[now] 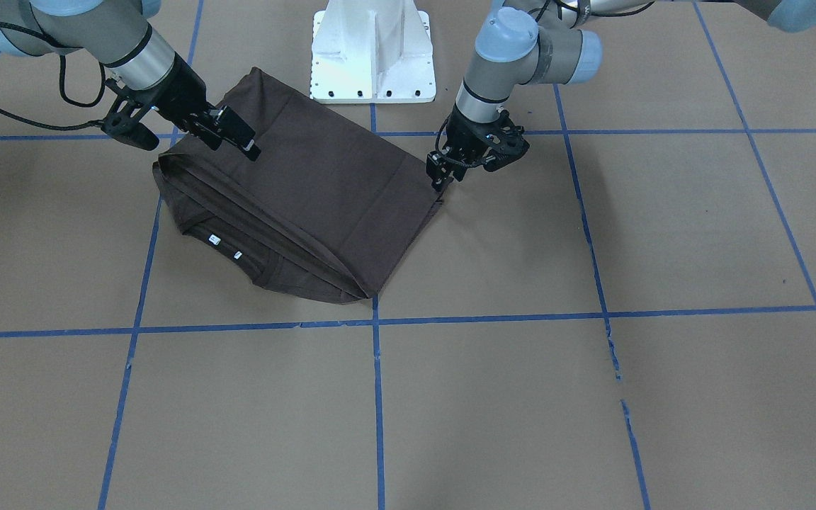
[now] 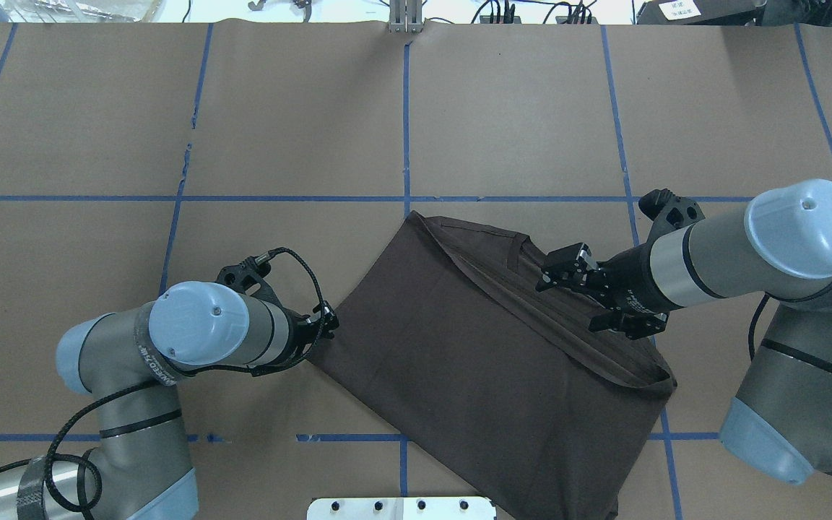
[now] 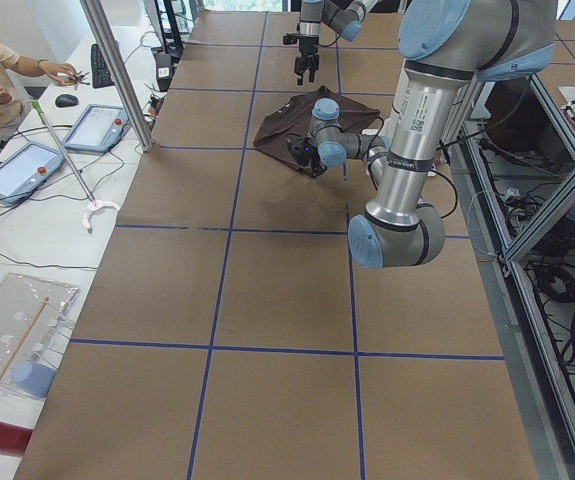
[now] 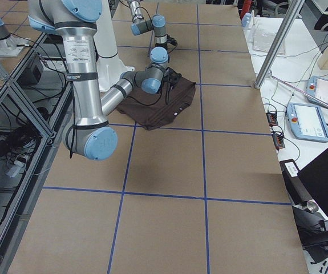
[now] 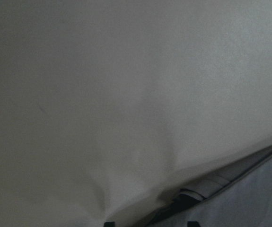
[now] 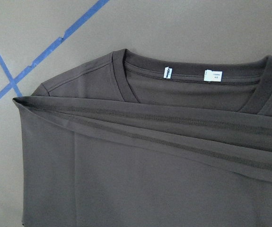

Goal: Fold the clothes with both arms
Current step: 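Grasp the collar edge with the right gripper while the left grasps the near corner, then rotate the shirt square with both grippers, left pulling its far corner away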

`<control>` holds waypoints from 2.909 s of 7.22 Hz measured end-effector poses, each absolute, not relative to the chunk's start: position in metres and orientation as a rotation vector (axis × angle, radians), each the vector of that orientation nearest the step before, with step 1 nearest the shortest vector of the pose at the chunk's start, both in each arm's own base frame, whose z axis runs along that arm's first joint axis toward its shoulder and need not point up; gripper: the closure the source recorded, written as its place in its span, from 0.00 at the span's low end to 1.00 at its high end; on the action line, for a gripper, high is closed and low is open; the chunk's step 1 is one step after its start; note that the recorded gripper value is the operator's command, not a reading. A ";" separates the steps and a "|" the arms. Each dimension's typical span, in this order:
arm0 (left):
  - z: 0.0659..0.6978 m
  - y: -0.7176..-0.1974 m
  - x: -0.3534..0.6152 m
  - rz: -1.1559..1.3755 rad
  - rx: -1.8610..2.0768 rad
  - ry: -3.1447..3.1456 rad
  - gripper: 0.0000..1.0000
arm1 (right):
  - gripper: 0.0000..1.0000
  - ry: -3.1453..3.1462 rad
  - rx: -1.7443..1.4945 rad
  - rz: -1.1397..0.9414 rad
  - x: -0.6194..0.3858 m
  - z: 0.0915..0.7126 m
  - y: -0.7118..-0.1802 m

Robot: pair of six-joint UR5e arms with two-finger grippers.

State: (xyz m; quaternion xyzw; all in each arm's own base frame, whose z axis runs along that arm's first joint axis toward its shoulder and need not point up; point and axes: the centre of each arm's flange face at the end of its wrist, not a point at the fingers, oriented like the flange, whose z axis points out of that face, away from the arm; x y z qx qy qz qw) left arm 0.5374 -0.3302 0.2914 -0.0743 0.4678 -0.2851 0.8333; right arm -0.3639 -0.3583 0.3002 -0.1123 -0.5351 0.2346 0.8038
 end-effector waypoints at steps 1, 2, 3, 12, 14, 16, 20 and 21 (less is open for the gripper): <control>0.293 -0.329 0.538 -0.603 -0.159 0.988 0.41 | 0.00 -1.152 -0.239 0.501 -0.366 0.296 -0.360; 0.295 -0.325 0.541 -0.597 -0.164 0.983 0.42 | 0.00 -1.154 -0.239 0.502 -0.367 0.295 -0.361; 0.297 -0.317 0.545 -0.585 -0.171 0.976 0.44 | 0.00 -1.154 -0.240 0.504 -0.368 0.295 -0.362; 0.281 -0.309 0.541 -0.567 -0.174 0.967 1.00 | 0.00 -1.146 -0.243 0.520 -0.368 0.299 -0.366; 0.270 -0.324 0.517 -0.554 -0.129 0.948 1.00 | 0.00 -1.142 -0.240 0.525 -0.368 0.301 -0.367; 0.273 -0.372 0.484 -0.520 -0.022 0.932 1.00 | 0.00 -1.137 -0.231 0.531 -0.369 0.303 -0.368; 0.256 -0.546 0.476 -0.570 0.162 0.964 1.00 | 0.00 -1.133 -0.229 0.536 -0.369 0.306 -0.369; 0.257 -0.586 0.490 -0.585 0.180 0.981 1.00 | 0.00 -1.133 -0.230 0.537 -0.369 0.306 -0.369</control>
